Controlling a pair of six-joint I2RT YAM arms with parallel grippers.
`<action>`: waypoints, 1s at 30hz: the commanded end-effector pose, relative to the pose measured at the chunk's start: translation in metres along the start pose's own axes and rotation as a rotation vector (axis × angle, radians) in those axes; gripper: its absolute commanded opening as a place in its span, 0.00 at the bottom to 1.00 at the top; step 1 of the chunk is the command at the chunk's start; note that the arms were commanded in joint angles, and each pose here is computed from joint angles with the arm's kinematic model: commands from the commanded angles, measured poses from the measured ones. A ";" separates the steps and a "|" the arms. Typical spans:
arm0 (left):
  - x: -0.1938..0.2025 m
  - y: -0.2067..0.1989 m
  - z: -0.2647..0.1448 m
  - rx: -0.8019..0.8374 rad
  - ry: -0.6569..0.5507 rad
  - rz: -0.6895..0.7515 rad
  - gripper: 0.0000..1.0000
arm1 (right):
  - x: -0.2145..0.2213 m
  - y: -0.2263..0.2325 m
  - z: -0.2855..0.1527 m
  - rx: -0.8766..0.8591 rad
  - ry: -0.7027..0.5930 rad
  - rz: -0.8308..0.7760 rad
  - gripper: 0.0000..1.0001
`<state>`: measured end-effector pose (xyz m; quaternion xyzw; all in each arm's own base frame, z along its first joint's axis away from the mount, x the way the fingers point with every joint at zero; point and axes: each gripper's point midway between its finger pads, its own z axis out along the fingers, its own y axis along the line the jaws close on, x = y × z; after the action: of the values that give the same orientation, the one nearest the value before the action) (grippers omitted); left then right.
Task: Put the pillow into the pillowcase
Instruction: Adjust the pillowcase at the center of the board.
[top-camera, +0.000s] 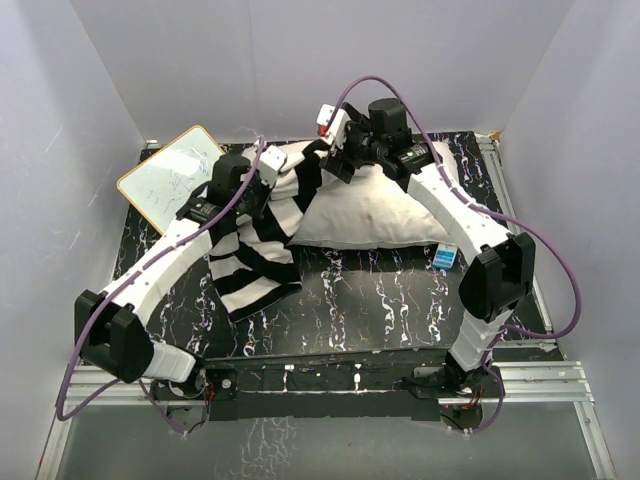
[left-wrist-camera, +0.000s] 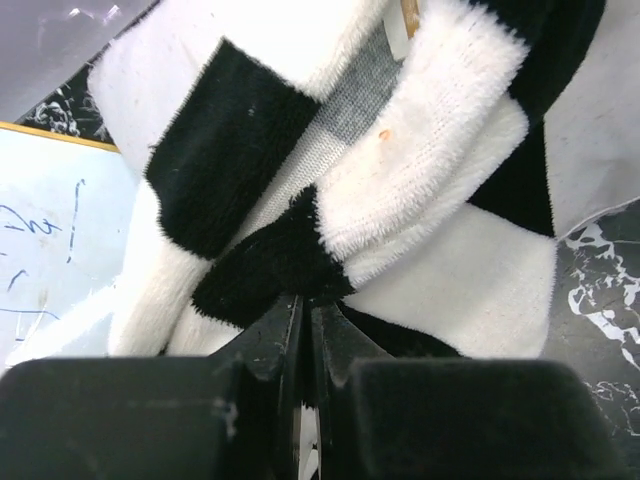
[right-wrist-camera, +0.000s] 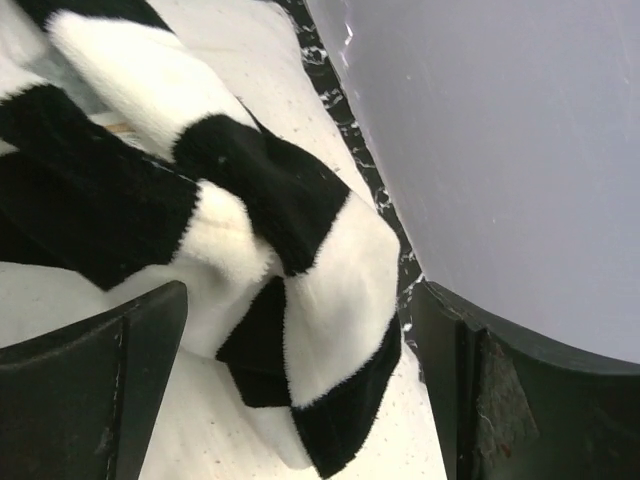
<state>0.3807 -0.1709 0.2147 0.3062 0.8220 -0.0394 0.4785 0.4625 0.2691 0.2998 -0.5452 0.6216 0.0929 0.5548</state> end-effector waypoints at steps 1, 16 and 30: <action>-0.050 0.009 -0.048 -0.017 -0.181 -0.032 0.00 | 0.017 -0.017 0.012 0.085 0.043 -0.033 0.99; -0.100 0.004 -0.188 0.033 -0.423 -0.093 0.00 | -0.196 -0.009 -0.085 -0.199 -0.508 0.073 0.08; -0.073 -0.080 -0.192 0.476 -0.351 -0.272 0.79 | -0.136 -0.014 -0.069 -0.079 -0.296 0.001 0.08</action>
<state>0.2163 -0.2096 0.3625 0.3192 0.7035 -0.3572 0.5249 0.3852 0.3052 0.4594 -0.5438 0.5030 0.2589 0.6199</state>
